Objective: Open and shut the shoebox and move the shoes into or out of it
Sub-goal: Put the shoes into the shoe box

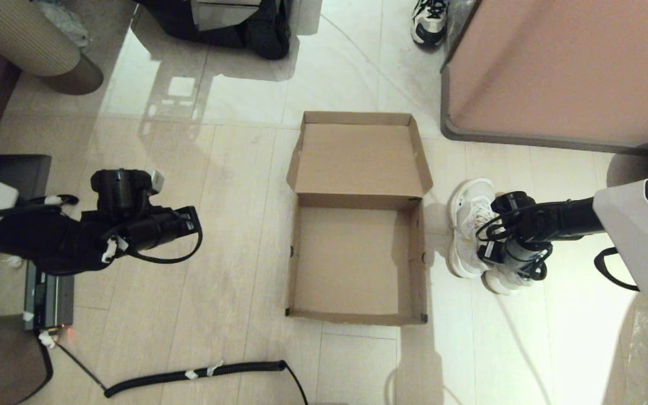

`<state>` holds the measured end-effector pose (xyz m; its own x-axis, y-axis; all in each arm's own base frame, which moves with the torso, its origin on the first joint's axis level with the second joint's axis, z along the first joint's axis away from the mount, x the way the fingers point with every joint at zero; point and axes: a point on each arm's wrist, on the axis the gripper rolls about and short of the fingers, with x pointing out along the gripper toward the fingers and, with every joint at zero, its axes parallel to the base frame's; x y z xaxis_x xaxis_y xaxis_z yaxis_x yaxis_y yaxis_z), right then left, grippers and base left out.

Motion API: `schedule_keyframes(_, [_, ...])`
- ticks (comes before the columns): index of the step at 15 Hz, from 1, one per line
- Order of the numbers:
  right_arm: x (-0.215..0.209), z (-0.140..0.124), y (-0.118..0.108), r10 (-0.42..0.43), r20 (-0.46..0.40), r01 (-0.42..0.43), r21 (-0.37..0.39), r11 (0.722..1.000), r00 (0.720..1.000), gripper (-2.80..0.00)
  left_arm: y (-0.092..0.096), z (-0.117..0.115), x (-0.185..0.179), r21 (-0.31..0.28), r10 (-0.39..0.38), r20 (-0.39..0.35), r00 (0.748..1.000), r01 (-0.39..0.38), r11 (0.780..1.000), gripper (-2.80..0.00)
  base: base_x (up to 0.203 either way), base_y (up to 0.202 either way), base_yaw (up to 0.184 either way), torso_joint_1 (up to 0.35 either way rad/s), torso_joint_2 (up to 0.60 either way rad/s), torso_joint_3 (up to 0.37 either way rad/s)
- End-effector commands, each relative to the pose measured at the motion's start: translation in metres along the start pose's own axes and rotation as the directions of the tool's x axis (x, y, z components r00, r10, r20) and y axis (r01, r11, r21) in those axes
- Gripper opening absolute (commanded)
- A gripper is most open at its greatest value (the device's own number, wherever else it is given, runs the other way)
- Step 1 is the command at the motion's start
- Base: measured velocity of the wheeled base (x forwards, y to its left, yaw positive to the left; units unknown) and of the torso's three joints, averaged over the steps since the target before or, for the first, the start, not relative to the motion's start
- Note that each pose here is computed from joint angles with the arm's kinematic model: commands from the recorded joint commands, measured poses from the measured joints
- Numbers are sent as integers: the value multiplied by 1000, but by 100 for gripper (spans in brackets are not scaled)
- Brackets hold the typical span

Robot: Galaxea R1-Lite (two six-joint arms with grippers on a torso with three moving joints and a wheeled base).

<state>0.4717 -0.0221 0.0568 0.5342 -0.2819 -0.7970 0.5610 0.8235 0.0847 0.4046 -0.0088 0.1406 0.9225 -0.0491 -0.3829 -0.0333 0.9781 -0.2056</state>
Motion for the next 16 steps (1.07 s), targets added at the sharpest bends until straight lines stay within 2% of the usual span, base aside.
schedule_keyframes(1, [20,-5,3,3,-15,-3,-1,1000,1000,0,0,-1,1,-2,0,-1,1000,0,1000,-280,0,0,0,0,0,0])
schedule_keyframes(3, [28,-4,5,8,-9,-8,1,1000,1000,0,0,-2,1,-2,1,-3,1000,-1,1000,-280,0,0,0,0,0,0])
schedule_keyframes(4, [31,-4,6,8,-4,-8,2,1000,1000,-280,1,-2,2,-3,2,-4,1000,-2,1000,-280,0,0,0,0,0,0])
schedule_keyframes(11, [34,1,7,43,21,-44,30,999,999,-280,0,-1,1,-3,1,-3,1000,-1,1000,-280,0,0,0,0,0,0])
schedule_keyframes(14, [-2,21,1,75,57,-78,47,996,996,-280,0,1,-1,-1,0,5,1000,0,1000,-280,0,0,0,0,0,0])
schedule_keyframes(16, [-39,28,-7,92,47,-94,46,995,995,-280,-1,2,-2,0,-2,9,1000,2,1000,-280,0,0,0,0,0,0])
